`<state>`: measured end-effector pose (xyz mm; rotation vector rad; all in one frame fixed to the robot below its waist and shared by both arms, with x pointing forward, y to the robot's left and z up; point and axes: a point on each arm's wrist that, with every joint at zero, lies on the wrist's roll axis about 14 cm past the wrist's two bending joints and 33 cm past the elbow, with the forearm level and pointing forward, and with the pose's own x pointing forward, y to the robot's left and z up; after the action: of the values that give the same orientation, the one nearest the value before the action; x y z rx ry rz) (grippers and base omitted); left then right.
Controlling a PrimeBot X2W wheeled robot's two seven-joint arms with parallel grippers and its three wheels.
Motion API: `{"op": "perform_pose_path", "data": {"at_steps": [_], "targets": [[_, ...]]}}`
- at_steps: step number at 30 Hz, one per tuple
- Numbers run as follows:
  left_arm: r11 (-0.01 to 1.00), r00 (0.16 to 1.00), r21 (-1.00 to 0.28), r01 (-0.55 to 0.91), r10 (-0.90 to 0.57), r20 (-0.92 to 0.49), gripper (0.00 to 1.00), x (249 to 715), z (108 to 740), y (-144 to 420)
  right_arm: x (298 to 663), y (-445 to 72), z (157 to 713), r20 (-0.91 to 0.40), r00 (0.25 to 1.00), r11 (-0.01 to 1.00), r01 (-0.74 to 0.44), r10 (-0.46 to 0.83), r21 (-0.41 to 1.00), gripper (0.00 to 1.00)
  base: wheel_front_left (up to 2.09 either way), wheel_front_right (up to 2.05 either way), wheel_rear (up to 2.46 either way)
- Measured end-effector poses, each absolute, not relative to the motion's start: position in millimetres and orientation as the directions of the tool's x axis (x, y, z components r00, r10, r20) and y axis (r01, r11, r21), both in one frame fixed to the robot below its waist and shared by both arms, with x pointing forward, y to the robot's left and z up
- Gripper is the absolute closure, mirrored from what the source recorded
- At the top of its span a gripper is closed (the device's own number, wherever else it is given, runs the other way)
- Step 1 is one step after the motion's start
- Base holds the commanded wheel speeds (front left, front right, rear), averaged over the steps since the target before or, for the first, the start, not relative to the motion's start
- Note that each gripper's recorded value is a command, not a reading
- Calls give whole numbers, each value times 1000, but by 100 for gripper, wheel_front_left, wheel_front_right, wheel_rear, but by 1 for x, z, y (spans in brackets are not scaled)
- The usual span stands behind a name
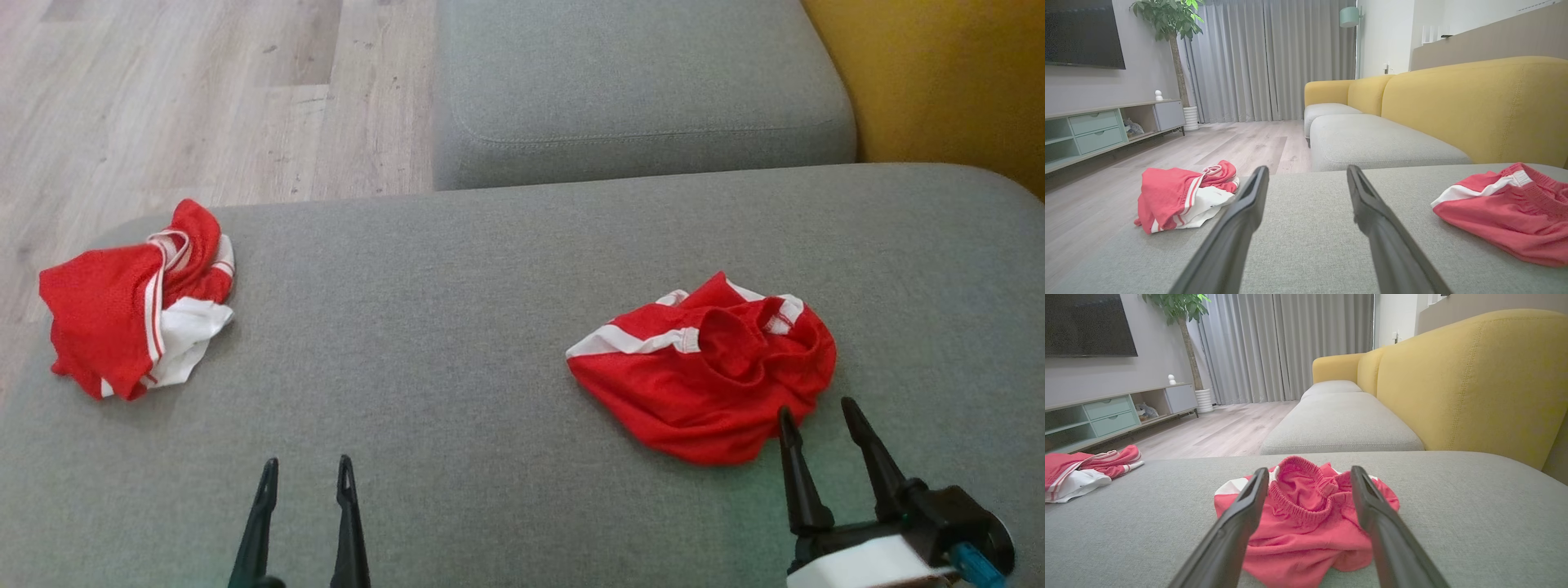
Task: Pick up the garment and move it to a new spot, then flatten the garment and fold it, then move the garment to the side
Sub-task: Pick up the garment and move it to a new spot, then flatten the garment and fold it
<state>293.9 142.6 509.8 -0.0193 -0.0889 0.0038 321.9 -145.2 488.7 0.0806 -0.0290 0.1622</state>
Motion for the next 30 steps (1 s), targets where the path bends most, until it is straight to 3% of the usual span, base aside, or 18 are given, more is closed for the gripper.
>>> {"op": "perform_pose_path", "data": {"at_steps": [30], "targets": [[1000, 996, 6, 29, -29, 80, 0, 293, 506, 132, 317, -137, 486, 28, 983, 979, -184, 182, 85, 0, 0, 0, 0]]}}
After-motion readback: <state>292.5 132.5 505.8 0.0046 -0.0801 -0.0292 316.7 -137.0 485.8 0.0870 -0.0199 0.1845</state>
